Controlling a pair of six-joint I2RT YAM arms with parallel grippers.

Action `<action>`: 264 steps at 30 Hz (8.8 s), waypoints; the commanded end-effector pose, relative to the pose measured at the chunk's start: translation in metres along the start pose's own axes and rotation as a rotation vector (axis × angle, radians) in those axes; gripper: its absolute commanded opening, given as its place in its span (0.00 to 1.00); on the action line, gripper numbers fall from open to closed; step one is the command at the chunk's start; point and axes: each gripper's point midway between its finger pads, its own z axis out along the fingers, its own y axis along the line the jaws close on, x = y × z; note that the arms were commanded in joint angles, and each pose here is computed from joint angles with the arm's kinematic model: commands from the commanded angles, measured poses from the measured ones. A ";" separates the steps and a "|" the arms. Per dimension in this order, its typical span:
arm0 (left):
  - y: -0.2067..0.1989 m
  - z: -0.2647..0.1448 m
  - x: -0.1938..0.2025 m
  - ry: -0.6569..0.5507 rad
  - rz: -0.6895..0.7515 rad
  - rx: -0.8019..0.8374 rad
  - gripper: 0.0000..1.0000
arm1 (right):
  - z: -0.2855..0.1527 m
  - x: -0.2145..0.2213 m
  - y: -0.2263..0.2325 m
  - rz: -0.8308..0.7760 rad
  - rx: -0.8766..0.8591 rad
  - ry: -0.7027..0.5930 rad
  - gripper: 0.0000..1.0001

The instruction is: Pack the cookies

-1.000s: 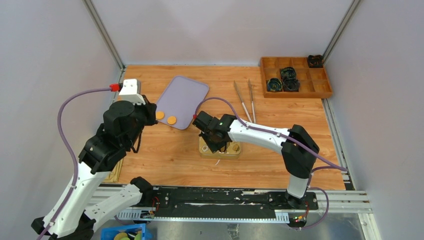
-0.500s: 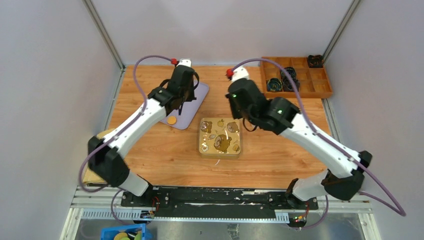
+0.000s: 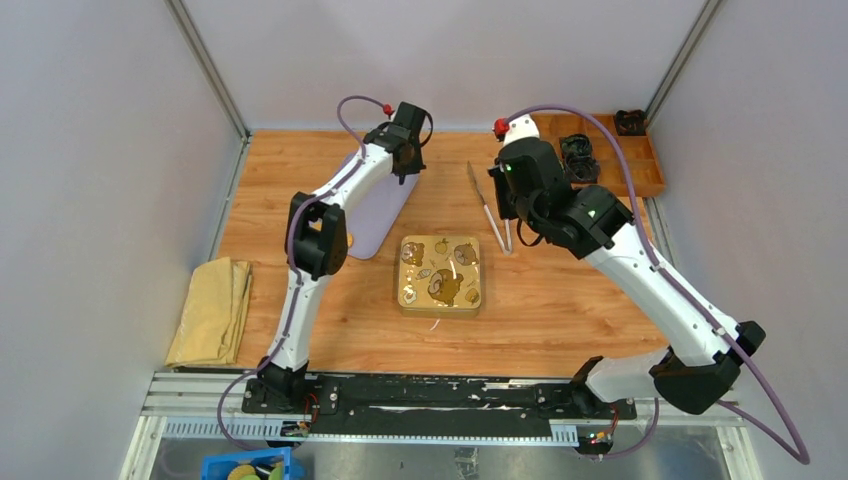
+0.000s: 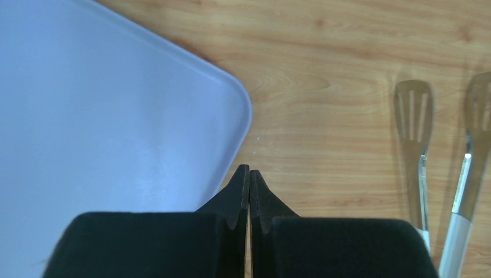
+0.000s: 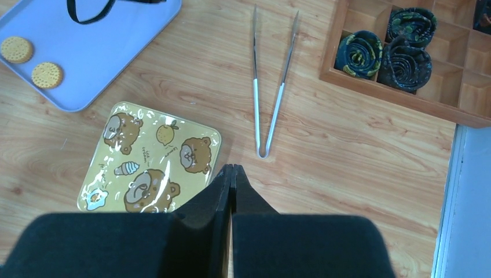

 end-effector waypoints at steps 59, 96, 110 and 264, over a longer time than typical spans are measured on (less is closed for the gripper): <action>-0.006 0.018 0.221 0.501 0.092 0.132 0.00 | 0.043 0.060 -0.004 0.095 -0.104 0.154 0.00; 0.040 -0.272 0.006 -0.303 0.042 0.201 0.02 | 0.254 0.152 0.006 0.098 -0.069 0.616 0.00; 0.096 -0.344 0.013 -0.445 0.043 0.132 0.06 | 0.304 0.177 -0.031 0.184 0.018 0.677 0.00; 0.122 -0.046 0.182 0.245 -0.011 -0.281 0.02 | 0.055 0.071 -0.038 0.051 0.212 0.191 0.00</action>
